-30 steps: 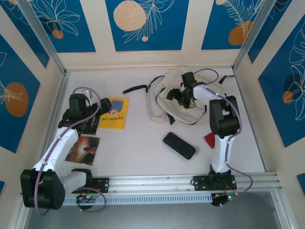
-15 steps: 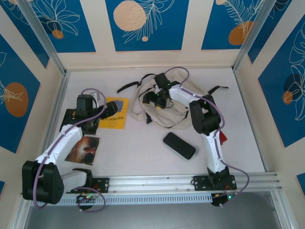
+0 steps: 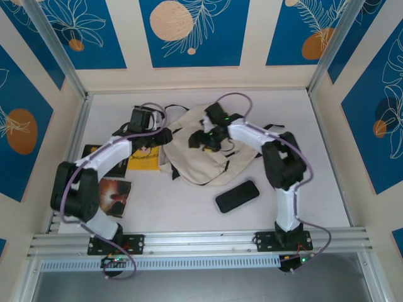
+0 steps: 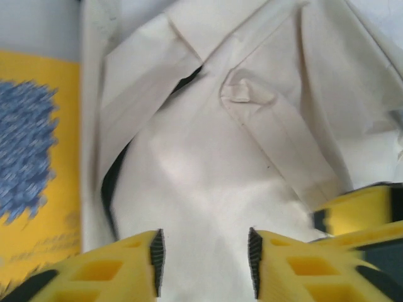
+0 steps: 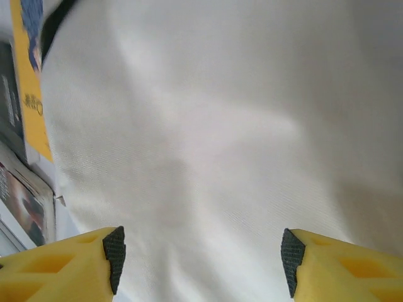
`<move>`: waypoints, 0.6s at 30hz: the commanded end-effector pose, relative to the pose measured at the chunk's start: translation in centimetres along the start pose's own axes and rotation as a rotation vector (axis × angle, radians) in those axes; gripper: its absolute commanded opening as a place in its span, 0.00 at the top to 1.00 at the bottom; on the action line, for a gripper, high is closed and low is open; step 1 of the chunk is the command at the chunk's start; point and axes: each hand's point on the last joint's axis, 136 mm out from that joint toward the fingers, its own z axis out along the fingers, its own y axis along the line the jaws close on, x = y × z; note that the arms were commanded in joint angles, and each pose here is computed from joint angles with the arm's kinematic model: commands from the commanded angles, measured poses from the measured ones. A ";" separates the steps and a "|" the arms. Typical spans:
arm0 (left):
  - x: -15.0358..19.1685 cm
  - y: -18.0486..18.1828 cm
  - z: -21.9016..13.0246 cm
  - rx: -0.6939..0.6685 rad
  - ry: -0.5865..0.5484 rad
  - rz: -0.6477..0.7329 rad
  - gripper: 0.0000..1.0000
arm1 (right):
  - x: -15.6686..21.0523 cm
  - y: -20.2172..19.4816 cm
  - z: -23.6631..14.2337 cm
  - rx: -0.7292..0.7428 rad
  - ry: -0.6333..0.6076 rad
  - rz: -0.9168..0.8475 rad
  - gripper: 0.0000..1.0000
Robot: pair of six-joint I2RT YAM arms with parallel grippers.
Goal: Pack the student bag
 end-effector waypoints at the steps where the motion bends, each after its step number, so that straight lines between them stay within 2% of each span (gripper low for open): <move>1: 0.8 -2.0 2.4 0.034 0.092 0.036 0.69 | 0.5 -2.5 -3.0 0.027 -0.052 0.120 0.35; 6: 2.6 -0.8 5.9 -0.080 0.192 0.045 0.78 | 3.2 -5.7 -4.0 0.094 -0.041 0.216 0.38; 10: 4.7 0.9 7.6 -0.144 0.259 0.015 0.82 | 4.4 -7.3 -3.1 0.138 -0.011 0.268 0.38; 18: 10.0 3.5 6.6 -0.256 0.364 0.000 0.88 | 2.4 -10.8 -1.2 0.190 -0.015 0.341 0.37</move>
